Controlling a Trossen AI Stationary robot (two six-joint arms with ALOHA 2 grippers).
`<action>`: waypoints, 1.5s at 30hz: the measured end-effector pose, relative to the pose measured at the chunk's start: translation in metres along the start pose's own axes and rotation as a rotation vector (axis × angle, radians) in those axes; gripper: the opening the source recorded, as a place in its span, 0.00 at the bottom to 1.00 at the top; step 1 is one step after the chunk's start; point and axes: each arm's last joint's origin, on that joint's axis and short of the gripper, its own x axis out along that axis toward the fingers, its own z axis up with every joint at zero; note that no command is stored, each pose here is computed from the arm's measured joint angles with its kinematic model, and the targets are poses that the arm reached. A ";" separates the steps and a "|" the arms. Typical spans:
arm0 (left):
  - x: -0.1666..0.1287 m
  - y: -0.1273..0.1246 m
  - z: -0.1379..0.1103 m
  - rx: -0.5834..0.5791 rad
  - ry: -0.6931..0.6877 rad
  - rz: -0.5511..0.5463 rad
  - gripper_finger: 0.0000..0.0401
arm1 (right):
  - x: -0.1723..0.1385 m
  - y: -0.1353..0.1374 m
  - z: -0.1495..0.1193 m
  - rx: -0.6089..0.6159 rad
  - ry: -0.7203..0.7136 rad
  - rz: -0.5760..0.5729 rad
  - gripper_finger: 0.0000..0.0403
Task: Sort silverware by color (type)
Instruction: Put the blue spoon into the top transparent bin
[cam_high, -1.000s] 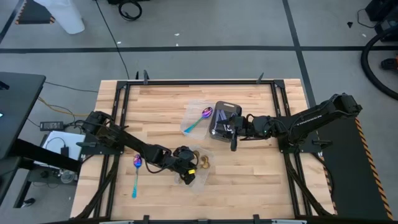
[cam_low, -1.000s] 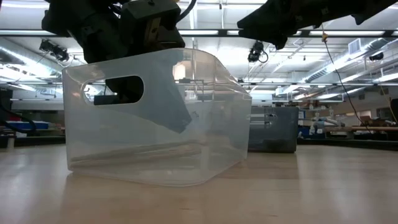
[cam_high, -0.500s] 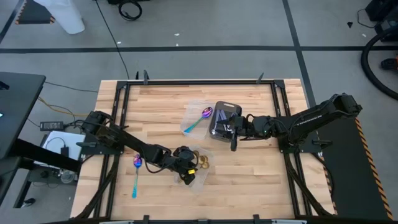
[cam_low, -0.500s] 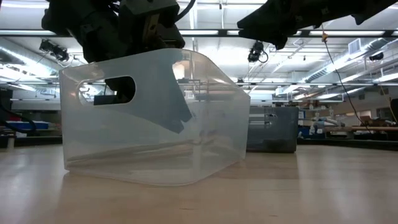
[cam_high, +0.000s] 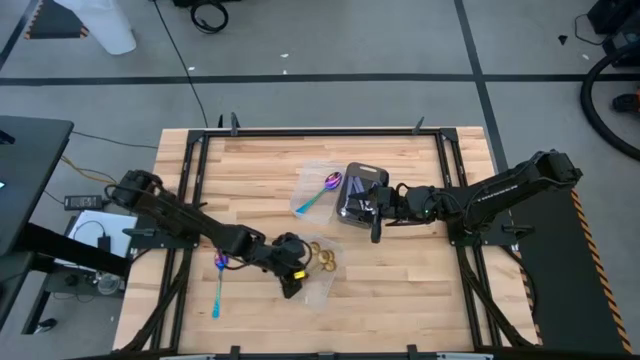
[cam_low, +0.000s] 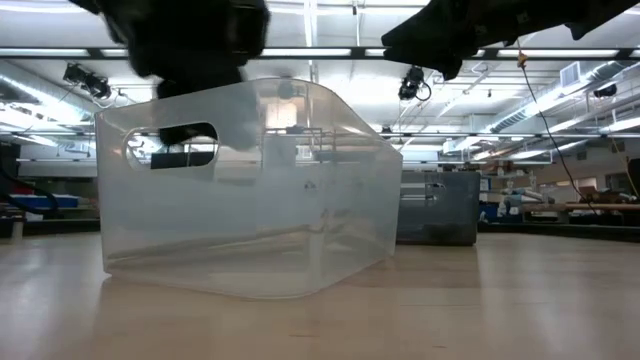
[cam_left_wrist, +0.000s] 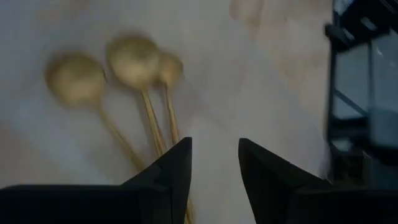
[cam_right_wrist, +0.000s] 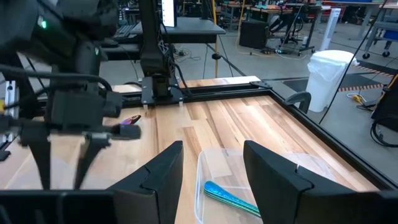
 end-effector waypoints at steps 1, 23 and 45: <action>-0.005 -0.001 -0.001 -0.018 0.040 -0.014 0.35 | 0.000 0.000 0.000 0.000 0.000 0.000 0.44; -0.025 -0.009 -0.039 -0.161 0.323 0.051 0.34 | 0.000 0.000 0.002 0.006 -0.014 0.001 0.44; -0.102 -0.034 -0.070 -0.322 0.463 0.021 0.34 | 0.000 0.000 0.001 0.006 -0.013 0.001 0.44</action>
